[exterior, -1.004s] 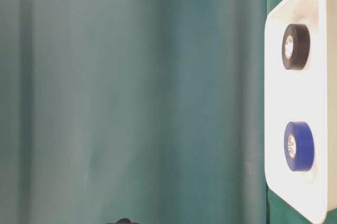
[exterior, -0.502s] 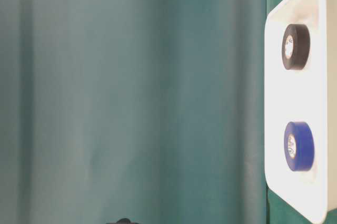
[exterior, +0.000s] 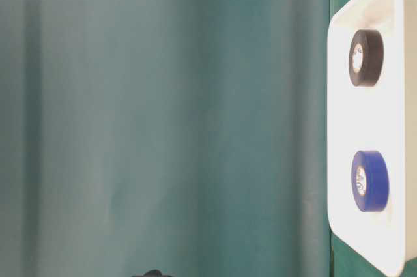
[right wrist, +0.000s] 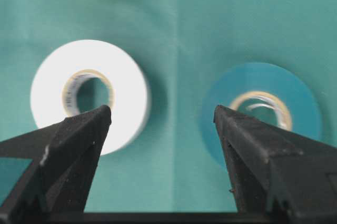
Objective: Put the tape alternately from left to right into the white case.
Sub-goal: 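Move the right gripper over the white tape roll and grasp it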
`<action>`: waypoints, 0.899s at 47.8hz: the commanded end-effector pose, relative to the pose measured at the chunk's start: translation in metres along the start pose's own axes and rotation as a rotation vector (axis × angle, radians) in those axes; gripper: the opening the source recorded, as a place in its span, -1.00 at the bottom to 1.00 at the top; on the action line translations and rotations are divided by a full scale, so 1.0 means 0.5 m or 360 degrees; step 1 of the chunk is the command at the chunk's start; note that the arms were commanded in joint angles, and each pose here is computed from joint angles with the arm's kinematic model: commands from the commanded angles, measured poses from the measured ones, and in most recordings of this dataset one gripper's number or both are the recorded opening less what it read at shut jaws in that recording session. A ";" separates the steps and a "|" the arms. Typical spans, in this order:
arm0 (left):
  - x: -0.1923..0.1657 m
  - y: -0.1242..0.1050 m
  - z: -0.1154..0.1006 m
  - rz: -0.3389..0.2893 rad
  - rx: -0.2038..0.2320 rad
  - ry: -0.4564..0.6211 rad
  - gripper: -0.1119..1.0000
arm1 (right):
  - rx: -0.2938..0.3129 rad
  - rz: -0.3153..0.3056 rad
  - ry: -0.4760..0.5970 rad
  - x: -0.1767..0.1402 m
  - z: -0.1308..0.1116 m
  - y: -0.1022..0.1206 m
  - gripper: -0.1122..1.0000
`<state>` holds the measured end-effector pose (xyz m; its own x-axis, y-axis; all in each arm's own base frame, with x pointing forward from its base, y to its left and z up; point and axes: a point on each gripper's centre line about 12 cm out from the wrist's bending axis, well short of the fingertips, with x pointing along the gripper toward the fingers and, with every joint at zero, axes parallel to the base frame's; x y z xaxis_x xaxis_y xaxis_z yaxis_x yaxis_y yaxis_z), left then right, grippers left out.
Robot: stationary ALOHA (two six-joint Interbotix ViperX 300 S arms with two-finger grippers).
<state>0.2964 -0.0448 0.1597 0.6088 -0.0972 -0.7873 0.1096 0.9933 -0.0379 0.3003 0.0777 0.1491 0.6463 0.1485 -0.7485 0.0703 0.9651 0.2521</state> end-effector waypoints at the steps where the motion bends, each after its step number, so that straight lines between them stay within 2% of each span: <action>1: -0.008 -0.003 0.019 -0.0007 -0.0001 -0.0056 0.59 | -0.0011 0.0039 -0.0039 -0.002 0.019 0.020 0.70; 43: -0.008 -0.003 0.019 -0.0007 -0.0001 -0.0056 0.59 | -0.0030 0.0002 0.0069 0.066 0.015 0.029 0.70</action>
<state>0.2966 -0.0448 0.1598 0.6100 -0.0973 -0.7864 0.1096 0.9933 -0.0379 0.3216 0.0908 0.1258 0.5931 0.1475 -0.7915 0.0666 0.9707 0.2308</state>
